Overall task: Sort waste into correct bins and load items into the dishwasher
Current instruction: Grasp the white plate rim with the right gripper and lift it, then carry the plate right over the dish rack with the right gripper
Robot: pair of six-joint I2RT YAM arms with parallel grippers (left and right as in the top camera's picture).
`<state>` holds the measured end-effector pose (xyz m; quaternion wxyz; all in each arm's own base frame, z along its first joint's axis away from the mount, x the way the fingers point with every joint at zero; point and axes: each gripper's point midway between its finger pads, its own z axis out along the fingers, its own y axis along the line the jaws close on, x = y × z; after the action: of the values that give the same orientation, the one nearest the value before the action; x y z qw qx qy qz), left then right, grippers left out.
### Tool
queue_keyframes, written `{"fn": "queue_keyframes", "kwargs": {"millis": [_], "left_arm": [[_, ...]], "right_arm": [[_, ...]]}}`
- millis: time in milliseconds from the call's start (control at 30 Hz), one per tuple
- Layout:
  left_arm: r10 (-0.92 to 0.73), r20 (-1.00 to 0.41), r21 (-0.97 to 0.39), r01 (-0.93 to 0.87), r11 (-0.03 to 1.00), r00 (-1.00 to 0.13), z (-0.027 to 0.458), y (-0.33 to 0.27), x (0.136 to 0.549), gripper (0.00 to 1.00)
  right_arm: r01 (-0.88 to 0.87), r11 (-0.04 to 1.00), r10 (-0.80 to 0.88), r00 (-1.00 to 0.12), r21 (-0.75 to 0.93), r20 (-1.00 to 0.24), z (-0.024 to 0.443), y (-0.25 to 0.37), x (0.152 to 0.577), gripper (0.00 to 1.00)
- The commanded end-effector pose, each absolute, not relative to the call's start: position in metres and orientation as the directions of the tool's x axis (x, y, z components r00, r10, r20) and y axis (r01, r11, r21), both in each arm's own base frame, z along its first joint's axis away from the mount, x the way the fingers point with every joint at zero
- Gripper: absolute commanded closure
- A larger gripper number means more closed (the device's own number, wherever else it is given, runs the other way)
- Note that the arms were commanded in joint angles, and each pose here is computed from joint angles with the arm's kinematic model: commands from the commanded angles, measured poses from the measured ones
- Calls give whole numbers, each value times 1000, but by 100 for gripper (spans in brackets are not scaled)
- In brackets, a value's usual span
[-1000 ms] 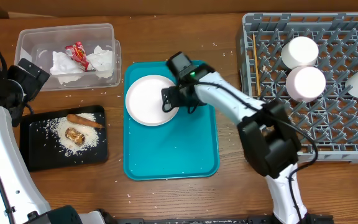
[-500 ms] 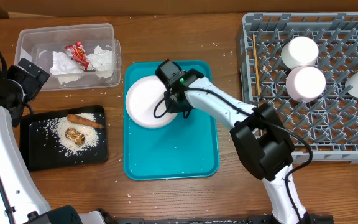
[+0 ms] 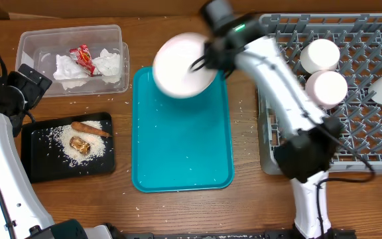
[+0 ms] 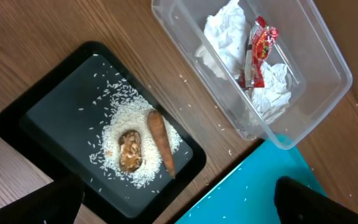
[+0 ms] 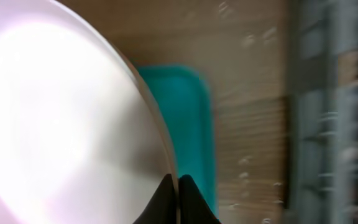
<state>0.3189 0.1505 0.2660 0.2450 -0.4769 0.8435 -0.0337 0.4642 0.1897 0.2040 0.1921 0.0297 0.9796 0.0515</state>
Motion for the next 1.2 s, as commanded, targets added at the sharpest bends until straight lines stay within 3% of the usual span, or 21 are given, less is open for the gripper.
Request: {"fn": "queue_keyframes", "kwargs": {"millis": [0,133,367,567,833,1167], "left_arm": [[-826,-406,-292,-801,523,-391,275,156,317,0],[-826,-407,-293,-801,523,-391,275,156,318,0],[-820,-430,-304,-794,526,-378,278,160,323,0],[-819,-432,-306,-793,527,-377,279,160,323,0],[-817,-440,-281,-807,520,-373,278,164,320,0],[-816,-444,-276,-810,518,-371,278,165,319,0]], "right_arm": [[68,994,102,-841,84,-531,282,125,471,96],[287,955,184,-775,-77,-605,311,29,468,96],[530,797,241,-719,-290,-652,320,-75,458,96],[488,785,154,-751,-382,-642,305,-86,475,96],[541,671,109,-748,-507,-655,276,-107,488,96],[503,700,104,-774,-507,-625,231,-96,497,96]]}}
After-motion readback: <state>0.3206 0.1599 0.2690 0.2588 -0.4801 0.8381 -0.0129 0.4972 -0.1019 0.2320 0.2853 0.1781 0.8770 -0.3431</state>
